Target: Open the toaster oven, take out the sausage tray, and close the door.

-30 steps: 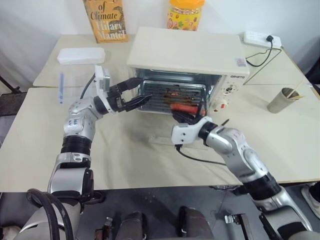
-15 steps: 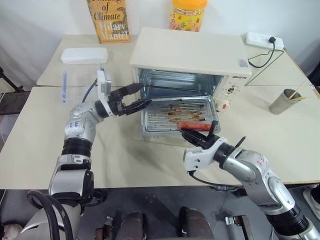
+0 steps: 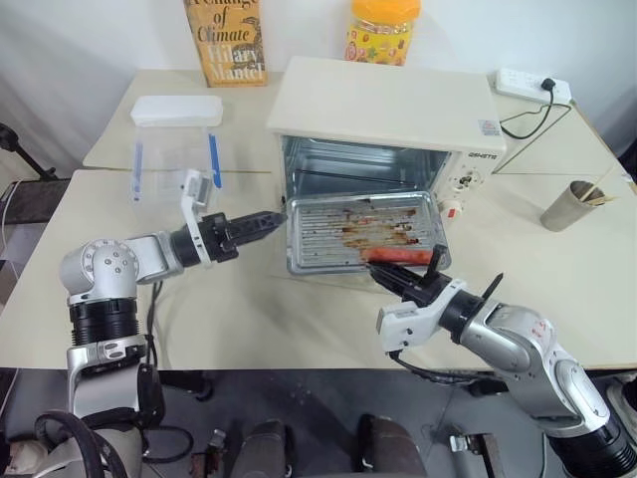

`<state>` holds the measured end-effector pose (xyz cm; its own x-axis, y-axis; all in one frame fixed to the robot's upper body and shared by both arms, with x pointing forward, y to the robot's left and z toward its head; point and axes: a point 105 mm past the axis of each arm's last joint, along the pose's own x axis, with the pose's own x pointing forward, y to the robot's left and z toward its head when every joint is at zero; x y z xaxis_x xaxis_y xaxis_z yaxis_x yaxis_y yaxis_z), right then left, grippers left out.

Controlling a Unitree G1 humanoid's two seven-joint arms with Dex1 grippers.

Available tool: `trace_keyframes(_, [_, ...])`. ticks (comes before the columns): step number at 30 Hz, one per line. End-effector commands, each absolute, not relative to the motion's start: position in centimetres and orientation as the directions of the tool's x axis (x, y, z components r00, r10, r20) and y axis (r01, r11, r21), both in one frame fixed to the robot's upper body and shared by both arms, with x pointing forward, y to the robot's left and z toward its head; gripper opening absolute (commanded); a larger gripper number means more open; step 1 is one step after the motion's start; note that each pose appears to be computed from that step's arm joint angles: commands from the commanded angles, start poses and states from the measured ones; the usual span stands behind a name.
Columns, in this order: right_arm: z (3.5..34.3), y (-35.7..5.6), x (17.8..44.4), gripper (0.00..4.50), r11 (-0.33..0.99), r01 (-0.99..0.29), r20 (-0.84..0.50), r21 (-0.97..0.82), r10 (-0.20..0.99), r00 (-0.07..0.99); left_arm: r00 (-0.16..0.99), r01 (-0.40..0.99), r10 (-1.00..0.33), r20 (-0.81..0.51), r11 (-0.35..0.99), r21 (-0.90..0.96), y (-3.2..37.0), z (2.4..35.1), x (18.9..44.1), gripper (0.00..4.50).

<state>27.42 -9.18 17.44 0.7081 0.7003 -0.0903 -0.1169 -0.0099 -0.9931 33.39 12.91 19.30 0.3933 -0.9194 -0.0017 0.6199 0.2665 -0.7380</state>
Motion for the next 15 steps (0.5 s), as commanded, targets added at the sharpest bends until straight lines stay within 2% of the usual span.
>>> trace_keyframes(1, [18.8, -8.4, 27.1, 0.01, 0.017, -0.071, -0.036, -0.997, 0.737, 0.675, 0.391, 0.621, -0.920, -0.008, 0.270, -0.736, 12.0, 20.4, 33.0, 4.50])
trace_keyframes(5, [19.0, -8.0, 27.2, 0.01, 0.012, -0.066, -0.034, -0.998, 0.757, 0.652, 0.400, 0.585, -0.915, 0.059, 0.205, -0.785, 11.3, 20.9, 33.3, 4.50])
trace_keyframes(6, [18.9, -7.9, 27.3, 0.00, 0.014, -0.073, -0.037, -0.997, 0.761, 0.648, 0.390, 0.576, -0.918, 0.074, 0.180, -0.798, 11.1, 21.0, 33.3, 4.09])
trace_keyframes(7, [18.9, -7.9, 27.3, 0.00, 0.015, -0.079, -0.040, -0.997, 0.763, 0.645, 0.384, 0.570, -0.920, 0.083, 0.165, -0.805, 11.0, 21.0, 33.3, 3.91])
trace_keyframes(15, [19.0, -7.9, 27.4, 0.00, 0.011, -0.099, -0.053, -0.995, 0.781, 0.622, 0.360, 0.502, -0.928, 0.092, 0.110, -0.858, 11.1, 20.4, 33.0, 1.42])
